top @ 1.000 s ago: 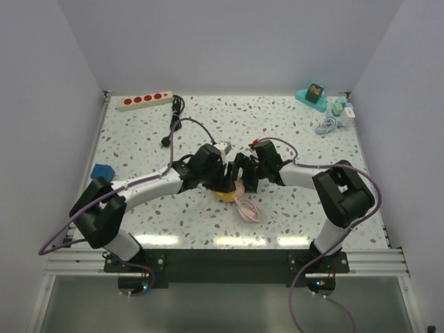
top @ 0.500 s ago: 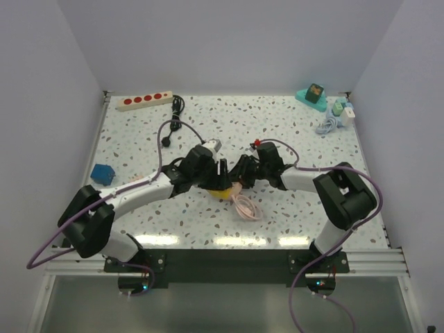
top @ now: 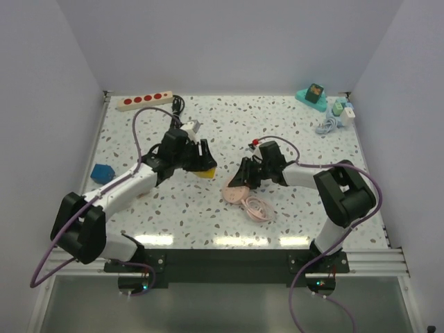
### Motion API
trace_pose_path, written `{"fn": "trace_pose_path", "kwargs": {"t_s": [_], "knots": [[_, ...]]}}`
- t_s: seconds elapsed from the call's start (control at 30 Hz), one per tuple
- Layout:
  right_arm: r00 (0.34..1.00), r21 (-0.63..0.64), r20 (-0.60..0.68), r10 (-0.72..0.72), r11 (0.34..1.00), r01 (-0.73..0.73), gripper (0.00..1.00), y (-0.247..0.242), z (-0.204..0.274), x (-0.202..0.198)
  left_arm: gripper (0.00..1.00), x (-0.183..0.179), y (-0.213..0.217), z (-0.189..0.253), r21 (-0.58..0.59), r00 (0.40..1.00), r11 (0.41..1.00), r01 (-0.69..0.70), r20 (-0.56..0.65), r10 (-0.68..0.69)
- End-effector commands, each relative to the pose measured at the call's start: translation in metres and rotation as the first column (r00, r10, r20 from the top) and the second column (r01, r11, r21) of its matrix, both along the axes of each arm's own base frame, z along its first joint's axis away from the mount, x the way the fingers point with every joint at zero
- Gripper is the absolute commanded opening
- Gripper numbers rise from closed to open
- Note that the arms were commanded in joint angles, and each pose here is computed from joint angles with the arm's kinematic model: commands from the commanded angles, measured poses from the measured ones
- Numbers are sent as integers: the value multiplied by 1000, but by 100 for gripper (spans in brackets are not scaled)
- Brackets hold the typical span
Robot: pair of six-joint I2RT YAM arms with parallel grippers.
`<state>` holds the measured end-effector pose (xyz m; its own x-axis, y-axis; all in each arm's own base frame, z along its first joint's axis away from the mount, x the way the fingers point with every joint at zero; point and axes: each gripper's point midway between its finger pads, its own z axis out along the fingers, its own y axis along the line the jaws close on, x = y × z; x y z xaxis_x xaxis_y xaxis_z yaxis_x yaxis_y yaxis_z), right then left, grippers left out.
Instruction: Pull the plug off the socket
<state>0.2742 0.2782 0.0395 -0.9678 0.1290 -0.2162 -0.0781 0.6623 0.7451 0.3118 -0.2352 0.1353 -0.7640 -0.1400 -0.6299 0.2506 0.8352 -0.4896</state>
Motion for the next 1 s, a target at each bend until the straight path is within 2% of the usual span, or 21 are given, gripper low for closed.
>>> {"fn": "trace_pose_path", "kwargs": {"t_s": [0.0,0.1,0.13,0.2,0.27,0.33,0.43,0.57,0.77,0.83,0.9,0.97], "knots": [[998,-18,-12,57,998,-57,0,-2,-2,-6,0,28,14,46,10,990,1000,-28,138,26],[997,-2,-11,70,998,-70,0,1,6,-6,0,67,66,49,37,974,983,-180,143,173],[996,-6,-34,78,997,-78,0,0,6,-10,0,88,98,50,34,957,965,-261,141,254],[995,-12,-26,92,996,-92,0,-1,10,-11,0,108,127,52,14,938,946,-324,139,319],[994,-23,-35,99,995,-100,0,-3,12,-14,0,132,168,49,2,907,912,-411,97,409],[994,-26,-25,107,994,-107,0,-4,16,-15,0,134,208,24,58,864,863,-503,-7,504],[995,-27,-21,102,994,-102,0,-6,18,-16,0,128,253,-4,139,799,799,-585,-73,598],[992,2,-5,123,992,-123,0,0,27,-14,0,103,287,-36,219,731,741,-634,-144,668],[985,40,29,173,984,-174,0,15,48,-2,0,59,331,-50,342,606,604,-720,-113,787],[983,56,44,181,981,-183,0,20,55,3,1,48,342,-50,351,575,570,-743,-101,812],[982,60,27,189,980,-190,0,24,51,3,11,38,346,-57,377,557,555,-742,-114,822],[978,64,29,205,976,-207,0,31,53,2,29,27,349,-67,408,540,547,-731,-144,829]]}}
